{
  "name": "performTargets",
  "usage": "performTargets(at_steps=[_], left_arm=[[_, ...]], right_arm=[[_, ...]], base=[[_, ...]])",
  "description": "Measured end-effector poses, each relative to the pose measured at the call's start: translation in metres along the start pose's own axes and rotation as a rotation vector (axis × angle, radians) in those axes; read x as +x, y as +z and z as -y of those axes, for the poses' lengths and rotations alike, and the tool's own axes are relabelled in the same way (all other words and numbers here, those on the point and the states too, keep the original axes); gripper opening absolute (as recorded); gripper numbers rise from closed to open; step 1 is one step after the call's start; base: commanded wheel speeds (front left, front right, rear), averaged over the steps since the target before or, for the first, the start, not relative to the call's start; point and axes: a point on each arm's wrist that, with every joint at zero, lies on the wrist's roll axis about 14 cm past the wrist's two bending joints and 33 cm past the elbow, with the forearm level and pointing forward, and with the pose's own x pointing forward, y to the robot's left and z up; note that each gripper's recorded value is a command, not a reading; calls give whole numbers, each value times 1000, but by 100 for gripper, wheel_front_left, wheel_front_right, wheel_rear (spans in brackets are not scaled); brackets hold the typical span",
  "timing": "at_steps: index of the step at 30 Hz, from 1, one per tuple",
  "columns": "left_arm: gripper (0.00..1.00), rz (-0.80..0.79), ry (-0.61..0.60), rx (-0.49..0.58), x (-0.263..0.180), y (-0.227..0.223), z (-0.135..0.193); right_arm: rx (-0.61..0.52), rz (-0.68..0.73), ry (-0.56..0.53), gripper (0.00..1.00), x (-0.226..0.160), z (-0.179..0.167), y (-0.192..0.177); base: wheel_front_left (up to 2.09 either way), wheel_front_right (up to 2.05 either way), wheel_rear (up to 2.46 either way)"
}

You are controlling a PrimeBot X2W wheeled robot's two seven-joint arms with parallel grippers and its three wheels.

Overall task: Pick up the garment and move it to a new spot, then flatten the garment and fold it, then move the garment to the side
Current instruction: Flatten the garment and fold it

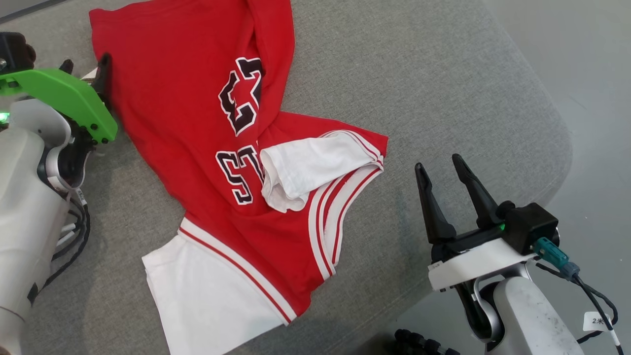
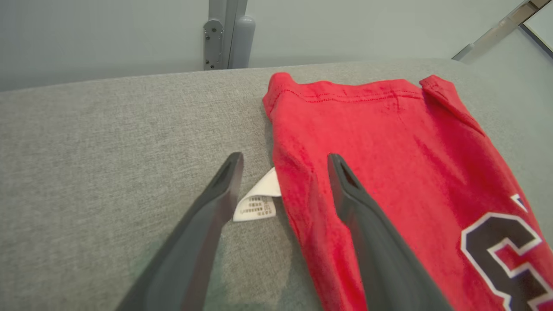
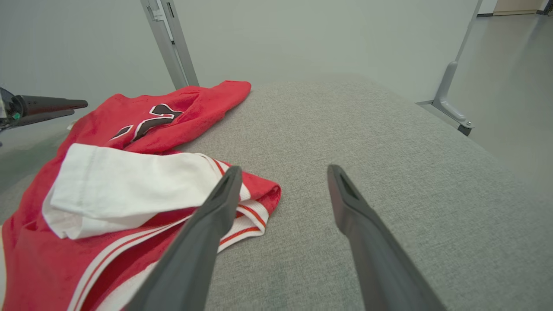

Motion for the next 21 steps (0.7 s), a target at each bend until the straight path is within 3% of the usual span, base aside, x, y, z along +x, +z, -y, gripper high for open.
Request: performTargets(at_steps=[5, 11, 12, 14, 21], left_arm=[[100, -82, 26, -10, 2, -11, -14], [100, -157, -17, -60, 6, -29, -2], [80, -167, -22, -54, 5, -30, 0], [0, -177, -21, -24, 4, -32, -2], [0, -45, -37, -48, -7, -10, 1]], right_arm=[[-6, -10, -6, 100, -1, 2, -2], [-12, -15, -29, 100, -4, 9, -3], [-13, -15, -32, 100, -4, 10, -3], [-12, -15, -34, 100, -4, 11, -3], [-14, -10, -12, 100, -2, 5, -3]], base=[[0, 0, 0], [0, 0, 0], [0, 0, 0], [0, 0, 0], [0, 0, 0]])
